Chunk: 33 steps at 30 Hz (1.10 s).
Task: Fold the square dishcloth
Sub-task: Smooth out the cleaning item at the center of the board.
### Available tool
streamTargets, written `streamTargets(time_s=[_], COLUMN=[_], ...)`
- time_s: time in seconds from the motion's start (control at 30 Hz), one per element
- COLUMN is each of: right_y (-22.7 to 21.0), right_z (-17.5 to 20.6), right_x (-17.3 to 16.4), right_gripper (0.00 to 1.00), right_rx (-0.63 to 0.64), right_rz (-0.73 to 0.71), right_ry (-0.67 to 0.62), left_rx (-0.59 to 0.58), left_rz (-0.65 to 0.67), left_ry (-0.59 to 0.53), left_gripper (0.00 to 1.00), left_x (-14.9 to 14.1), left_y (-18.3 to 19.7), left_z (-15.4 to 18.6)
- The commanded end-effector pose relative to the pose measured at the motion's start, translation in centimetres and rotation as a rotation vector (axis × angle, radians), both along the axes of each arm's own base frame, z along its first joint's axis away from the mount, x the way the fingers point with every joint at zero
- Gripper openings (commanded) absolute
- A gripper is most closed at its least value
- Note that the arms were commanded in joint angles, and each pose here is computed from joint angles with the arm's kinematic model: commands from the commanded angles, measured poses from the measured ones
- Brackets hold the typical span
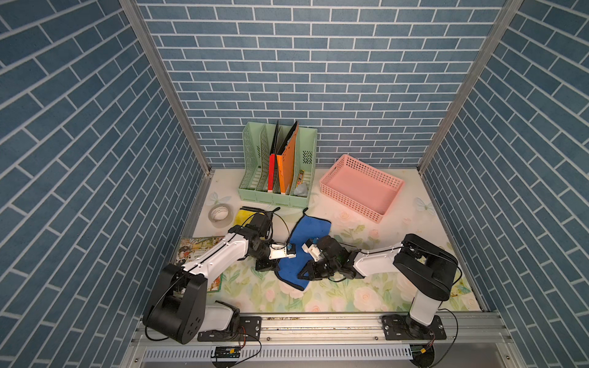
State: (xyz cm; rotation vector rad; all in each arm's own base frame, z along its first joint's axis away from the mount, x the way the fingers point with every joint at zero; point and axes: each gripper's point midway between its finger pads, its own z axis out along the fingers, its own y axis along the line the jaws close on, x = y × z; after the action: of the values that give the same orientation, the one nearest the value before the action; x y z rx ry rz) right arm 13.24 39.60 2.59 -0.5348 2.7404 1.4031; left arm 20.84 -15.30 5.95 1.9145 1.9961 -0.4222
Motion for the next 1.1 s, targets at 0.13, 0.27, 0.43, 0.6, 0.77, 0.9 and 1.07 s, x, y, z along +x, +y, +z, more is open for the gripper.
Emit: streamTargets(time_s=[0.13,0.27,0.43,0.6,0.77,0.9,1.07], right_y=[-0.8,0.4,-0.3,-1.8,-2.8,-2.4,-3.1], right_z=[-0.4,4.3,2.8,-0.9,-2.3,1.5,6.8], right_x=[-0.4,-0.7,-2.1,-3.2,-3.0,-1.0,4.4], right_gripper=[0.15,0.17,0.17,0.15,0.14,0.17,0.19], right_rx=[-0.019,0.11,0.124,0.053,-0.041,0.017,0.121], right_rz=[-0.022,-0.008,0.004,-0.002,0.012,0.013,-0.03], right_ry=[0.01,-0.017,0.044,0.096,0.077,0.022,-0.043], left_rx=[0.002,0.01,0.003,0.01,0.008,0.006,0.02], left_rz=[0.02,0.012,0.009,0.01,-0.001,-0.024,-0.117], left_ry=[-0.059,-0.071,-0.07,-0.063,-0.073,-0.087,-0.08], left_gripper=[0.5,0.5,0.51,0.5,0.5,0.51,0.52], left_x=[1.5,1.6,1.9,2.0,2.1,2.2,0.8], left_y=[0.0,0.1,-0.1,-0.1,-0.2,-0.3,-0.7], left_z=[-0.2,-0.4,-0.3,-0.7,-0.6,-0.1,0.2])
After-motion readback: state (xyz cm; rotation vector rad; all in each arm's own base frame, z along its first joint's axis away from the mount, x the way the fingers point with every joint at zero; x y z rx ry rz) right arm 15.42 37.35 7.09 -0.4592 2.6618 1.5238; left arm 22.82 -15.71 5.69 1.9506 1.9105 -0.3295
